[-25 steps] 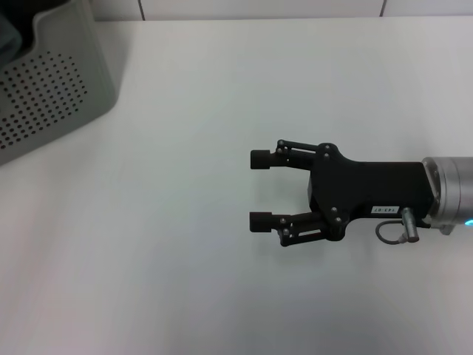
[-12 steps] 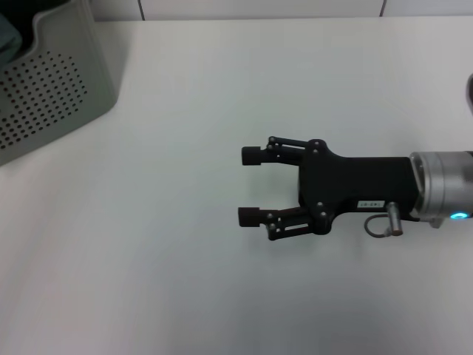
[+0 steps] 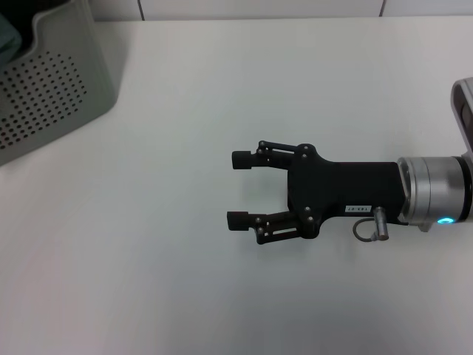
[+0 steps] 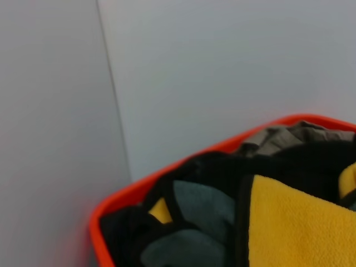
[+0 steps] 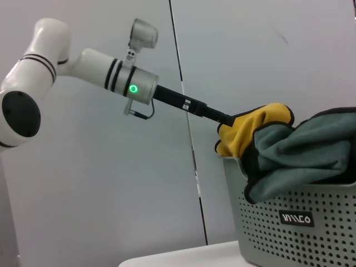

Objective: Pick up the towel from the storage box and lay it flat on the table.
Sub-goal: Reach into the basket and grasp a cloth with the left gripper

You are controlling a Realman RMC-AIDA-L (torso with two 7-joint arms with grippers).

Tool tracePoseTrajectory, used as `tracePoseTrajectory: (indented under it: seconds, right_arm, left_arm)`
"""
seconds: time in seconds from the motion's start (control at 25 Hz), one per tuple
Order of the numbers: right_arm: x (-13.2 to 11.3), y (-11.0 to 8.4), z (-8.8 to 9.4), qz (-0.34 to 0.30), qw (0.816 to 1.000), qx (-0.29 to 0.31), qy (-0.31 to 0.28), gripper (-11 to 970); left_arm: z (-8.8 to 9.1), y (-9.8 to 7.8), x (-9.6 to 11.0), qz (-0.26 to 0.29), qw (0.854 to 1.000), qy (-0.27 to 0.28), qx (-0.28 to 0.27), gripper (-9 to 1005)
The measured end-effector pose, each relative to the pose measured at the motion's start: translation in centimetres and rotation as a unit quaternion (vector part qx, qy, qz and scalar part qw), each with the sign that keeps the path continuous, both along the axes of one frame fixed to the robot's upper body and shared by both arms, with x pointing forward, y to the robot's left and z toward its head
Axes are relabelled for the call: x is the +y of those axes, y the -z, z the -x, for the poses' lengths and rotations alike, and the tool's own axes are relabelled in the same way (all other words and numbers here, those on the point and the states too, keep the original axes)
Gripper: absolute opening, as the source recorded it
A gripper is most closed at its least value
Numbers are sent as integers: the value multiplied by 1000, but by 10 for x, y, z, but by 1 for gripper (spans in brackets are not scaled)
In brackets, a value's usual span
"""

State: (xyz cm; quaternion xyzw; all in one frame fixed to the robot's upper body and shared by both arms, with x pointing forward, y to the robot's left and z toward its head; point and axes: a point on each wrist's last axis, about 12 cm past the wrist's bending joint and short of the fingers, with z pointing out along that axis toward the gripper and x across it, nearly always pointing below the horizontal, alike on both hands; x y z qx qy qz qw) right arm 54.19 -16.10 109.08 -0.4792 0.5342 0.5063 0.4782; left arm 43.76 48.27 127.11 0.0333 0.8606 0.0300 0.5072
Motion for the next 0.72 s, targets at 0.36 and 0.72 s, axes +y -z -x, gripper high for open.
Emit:
tracePoseTrajectory:
  seconds: [0.36, 0.72]
  right_arm:
    - [-3, 2, 1, -2, 1000, 5, 8, 873]
    - [-10, 0, -2, -17, 999, 2, 31, 873]
  left_arm:
    - [-16, 8, 12, 57, 998, 24, 0, 763]
    - [-13, 7, 8, 56, 997, 42, -14, 502]
